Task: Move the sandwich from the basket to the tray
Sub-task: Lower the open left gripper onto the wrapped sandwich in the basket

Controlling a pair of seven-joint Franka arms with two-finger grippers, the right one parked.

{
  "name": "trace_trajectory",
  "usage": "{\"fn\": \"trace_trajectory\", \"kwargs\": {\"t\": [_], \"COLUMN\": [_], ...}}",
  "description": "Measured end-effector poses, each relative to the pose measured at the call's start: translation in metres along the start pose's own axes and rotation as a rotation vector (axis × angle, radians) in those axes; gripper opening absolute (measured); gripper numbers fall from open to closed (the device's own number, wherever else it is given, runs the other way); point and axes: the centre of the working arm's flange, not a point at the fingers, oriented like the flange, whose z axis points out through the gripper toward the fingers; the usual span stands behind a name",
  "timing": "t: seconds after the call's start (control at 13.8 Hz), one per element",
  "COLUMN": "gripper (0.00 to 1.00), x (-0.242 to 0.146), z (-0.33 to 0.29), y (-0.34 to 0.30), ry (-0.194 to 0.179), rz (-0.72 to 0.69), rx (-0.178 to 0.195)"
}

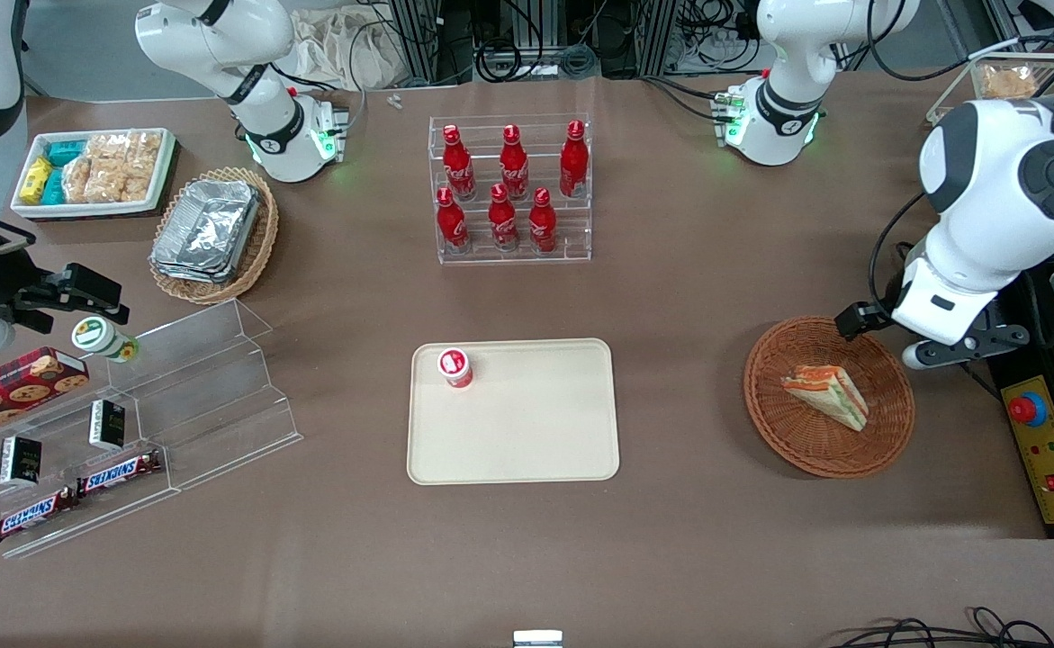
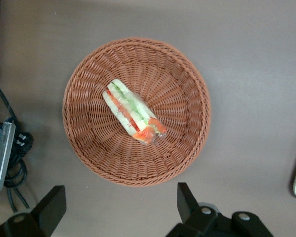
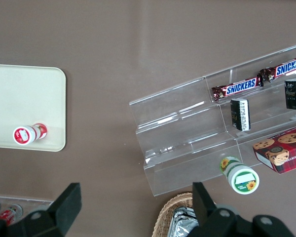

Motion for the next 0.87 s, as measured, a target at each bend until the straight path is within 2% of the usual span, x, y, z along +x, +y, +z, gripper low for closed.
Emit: {"fn": "trace_trajectory", "kwargs": {"t": [0.15, 0.36, 0.58, 0.87], "gripper": [1.0, 1.0, 1.0, 1.0], "x": [0.004, 0.018, 0.024, 0.032], "z": [0.021, 0.063, 0.101, 0.144], "y": [-0.009, -0.008, -0.003, 0.002], "ry": [-0.025, -0.032, -0.06, -0.066], "rz": [-0.035, -0.203, -0.333, -0.481], "rx": [0.002, -0.012, -0.014, -0.027]}}
